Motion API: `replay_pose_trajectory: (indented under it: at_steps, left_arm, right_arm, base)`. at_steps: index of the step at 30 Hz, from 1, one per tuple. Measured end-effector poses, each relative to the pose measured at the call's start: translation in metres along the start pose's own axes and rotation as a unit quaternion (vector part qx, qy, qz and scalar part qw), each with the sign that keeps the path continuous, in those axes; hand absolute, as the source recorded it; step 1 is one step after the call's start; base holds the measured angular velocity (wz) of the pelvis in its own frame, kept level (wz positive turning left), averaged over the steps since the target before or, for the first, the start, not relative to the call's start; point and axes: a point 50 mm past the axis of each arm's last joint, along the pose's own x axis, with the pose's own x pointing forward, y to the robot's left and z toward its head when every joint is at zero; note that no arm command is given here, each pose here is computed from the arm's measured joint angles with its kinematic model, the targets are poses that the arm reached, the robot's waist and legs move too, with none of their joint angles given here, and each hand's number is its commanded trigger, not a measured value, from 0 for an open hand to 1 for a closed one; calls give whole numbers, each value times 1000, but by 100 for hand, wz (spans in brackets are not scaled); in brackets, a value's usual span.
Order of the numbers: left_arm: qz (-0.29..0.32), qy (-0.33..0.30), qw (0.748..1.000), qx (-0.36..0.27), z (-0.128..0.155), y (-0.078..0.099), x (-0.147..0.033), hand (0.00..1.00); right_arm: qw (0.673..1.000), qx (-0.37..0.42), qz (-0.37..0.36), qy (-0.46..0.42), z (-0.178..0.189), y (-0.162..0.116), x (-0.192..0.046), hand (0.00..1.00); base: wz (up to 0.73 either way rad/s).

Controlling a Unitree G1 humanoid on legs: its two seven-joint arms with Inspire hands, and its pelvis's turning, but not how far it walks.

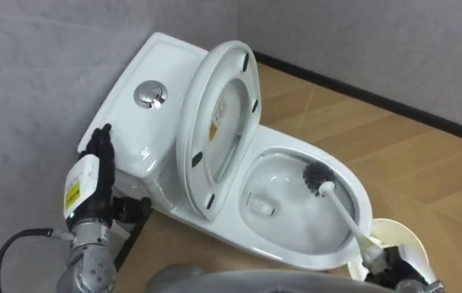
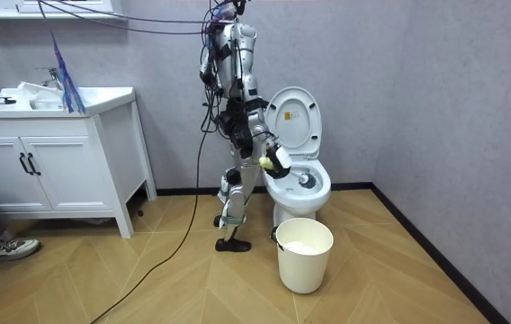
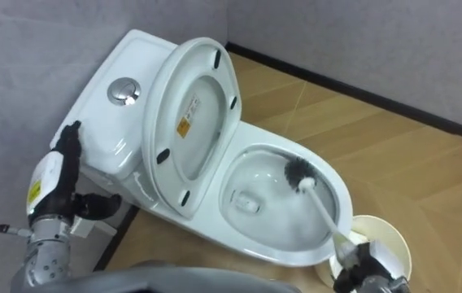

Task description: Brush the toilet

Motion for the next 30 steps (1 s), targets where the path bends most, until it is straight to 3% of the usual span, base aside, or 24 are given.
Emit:
replay_pose_trajectory:
  at_steps: [7, 11, 16, 24, 30]
  left_arm:
    - [3, -57, 997, 57, 14, 3, 4, 0]
    - [12, -102, 989, 103, 26, 8, 12, 0]
    - [5, -96, 987, 132, 20, 4, 24, 0]
    - [-19, -111, 980, 167, 17, -3, 44, 0]
    - [-10, -166, 970, 176, 34, -4, 66, 0]
  right_arm:
    - [998, -47, 25, 22, -15, 8, -4, 100]
    - [993, -118, 29, 7, -17, 2, -1, 100]
    - [980, -197, 21, -18, -15, -12, 3, 100]
    - [949, -305, -47, -72, 15, -54, 18, 100]
    - [901, -373, -175, -138, 56, -116, 27, 100]
  base:
    - [0]
    - [-4]
    - [-2]
    - [-4]
    - [-4]
